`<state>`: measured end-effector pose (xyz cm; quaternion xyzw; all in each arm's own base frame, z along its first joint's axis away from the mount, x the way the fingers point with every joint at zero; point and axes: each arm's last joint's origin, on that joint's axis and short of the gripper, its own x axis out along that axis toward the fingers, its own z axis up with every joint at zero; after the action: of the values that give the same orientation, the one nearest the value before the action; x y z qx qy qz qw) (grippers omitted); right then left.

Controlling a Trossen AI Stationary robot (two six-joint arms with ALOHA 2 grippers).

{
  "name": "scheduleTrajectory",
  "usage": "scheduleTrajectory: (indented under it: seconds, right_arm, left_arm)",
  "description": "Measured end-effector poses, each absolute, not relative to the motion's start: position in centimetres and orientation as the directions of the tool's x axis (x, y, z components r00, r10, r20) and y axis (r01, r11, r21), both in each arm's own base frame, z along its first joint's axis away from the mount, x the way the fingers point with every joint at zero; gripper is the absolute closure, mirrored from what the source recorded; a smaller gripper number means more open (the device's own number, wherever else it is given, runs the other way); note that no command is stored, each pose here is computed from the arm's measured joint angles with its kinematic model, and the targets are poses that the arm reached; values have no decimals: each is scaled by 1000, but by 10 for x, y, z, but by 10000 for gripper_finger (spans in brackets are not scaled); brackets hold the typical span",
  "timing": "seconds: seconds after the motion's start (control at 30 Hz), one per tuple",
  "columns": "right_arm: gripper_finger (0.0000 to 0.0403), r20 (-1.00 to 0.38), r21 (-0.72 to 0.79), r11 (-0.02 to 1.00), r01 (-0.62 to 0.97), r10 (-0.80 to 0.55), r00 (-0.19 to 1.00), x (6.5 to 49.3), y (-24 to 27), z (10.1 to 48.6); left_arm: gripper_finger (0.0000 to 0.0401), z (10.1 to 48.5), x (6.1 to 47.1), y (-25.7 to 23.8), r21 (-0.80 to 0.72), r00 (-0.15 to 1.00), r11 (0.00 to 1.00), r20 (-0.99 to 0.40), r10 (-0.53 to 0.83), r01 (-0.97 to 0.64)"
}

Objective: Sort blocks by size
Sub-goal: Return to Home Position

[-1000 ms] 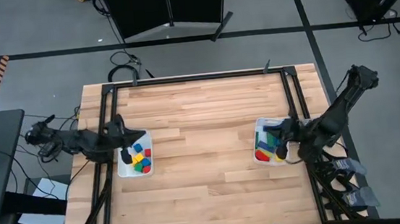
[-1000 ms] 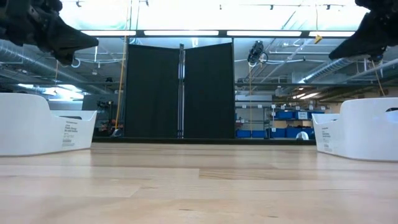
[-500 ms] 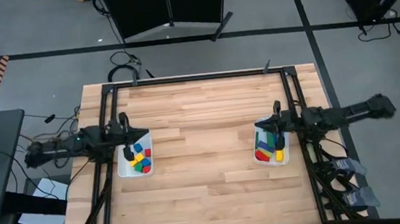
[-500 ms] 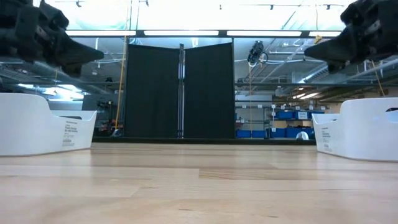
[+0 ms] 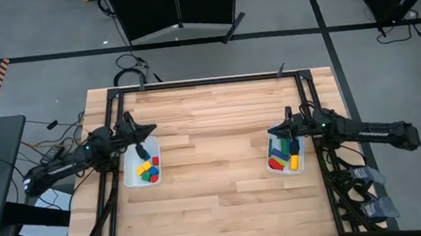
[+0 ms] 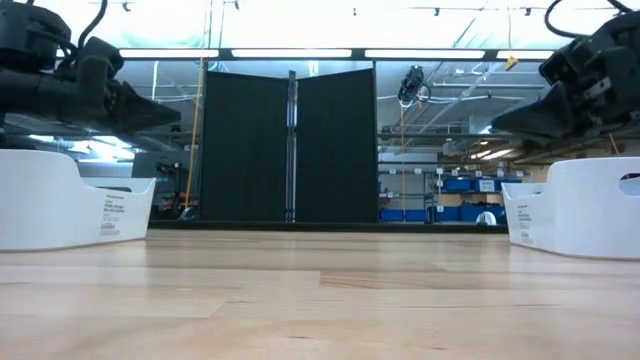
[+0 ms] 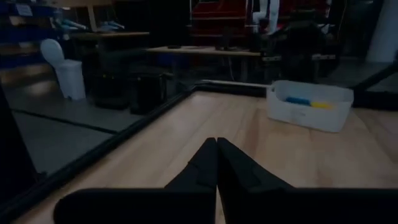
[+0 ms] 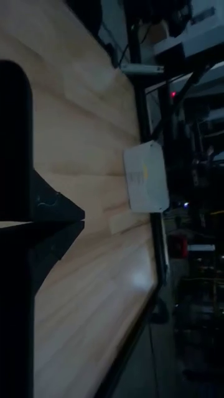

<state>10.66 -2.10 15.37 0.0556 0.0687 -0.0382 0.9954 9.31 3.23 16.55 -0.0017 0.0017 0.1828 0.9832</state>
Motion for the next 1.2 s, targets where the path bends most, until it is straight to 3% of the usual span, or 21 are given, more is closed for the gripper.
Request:
scheduleTrajectory:
  seconds: [0.43,1.2]
  right_arm:
    - [318,-135,128,988,85,-67,989,106,-21,154]
    - [315,-135,127,988,87,-70,988,106,-21,154]
  left_arm:
    - [385,167,94,35,-6,914,914,1,405,-405]
    - [385,167,95,35,-6,916,916,9,400,-400]
